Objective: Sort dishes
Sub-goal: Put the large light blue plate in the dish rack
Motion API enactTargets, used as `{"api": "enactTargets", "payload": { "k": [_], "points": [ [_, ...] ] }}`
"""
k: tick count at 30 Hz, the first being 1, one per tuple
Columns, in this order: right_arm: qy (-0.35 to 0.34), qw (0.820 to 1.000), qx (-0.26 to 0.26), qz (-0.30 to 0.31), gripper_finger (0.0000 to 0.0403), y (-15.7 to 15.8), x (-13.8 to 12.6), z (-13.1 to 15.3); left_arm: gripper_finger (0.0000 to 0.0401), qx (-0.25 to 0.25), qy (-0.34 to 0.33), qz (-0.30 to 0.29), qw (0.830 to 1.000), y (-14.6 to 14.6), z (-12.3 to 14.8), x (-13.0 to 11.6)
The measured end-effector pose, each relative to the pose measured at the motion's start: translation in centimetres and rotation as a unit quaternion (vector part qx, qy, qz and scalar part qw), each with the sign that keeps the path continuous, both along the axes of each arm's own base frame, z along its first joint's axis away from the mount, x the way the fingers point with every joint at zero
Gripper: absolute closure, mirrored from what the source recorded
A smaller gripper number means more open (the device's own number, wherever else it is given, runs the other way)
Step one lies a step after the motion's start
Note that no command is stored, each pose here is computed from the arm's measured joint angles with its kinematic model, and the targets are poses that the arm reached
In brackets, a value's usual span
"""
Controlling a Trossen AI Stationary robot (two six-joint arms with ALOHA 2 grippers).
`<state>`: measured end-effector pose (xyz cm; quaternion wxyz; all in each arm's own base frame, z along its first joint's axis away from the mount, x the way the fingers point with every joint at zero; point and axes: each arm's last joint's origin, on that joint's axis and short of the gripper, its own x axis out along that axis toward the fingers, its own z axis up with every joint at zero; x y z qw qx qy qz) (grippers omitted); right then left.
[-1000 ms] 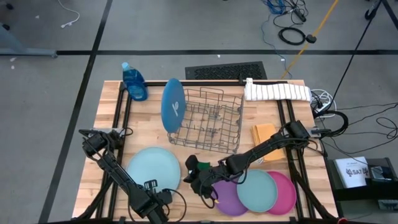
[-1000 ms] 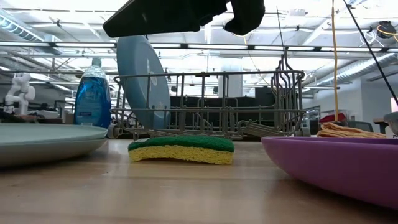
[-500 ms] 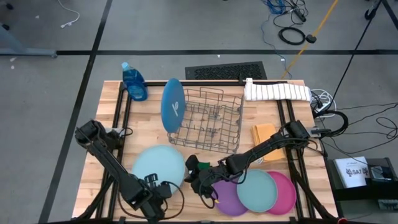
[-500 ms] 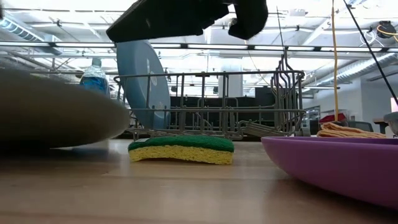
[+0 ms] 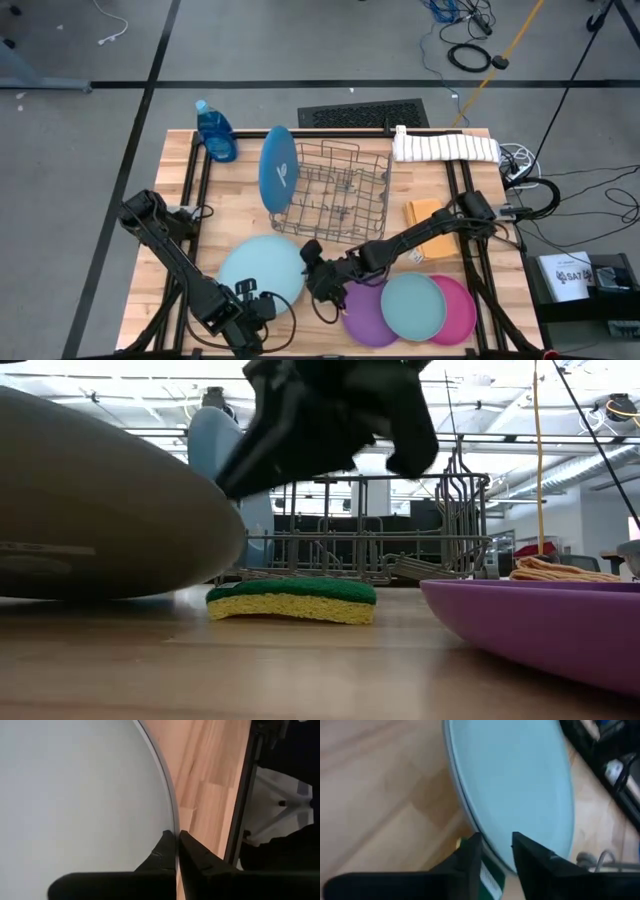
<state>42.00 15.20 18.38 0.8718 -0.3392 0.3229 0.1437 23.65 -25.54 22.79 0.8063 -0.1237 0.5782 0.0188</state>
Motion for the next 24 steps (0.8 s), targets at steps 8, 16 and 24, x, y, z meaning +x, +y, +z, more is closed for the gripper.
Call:
{"api": "enactTargets", "payload": {
  "k": [8, 16, 24],
  "points": [
    [0.022, 0.999, -0.029, 0.037, 0.025, -0.3, 0.5, -2.0, 0.0401, -0.003, 0.0, -0.007, 1.0, -0.1, 0.0, 0.0],
    [0.028, 0.995, -0.062, 0.077, 0.0304, 0.3, 0.6, -3.3, 0.0401, -0.005, -0.004, -0.029, 1.0, -0.2, 0.1, 0.1],
    [0.033, 0.992, -0.068, 0.098, 0.0378, 0.6, 0.4, -3.3, 0.0399, -0.002, 0.002, -0.031, 1.0, -0.1, 0.1, 0.0]
  ]
}}
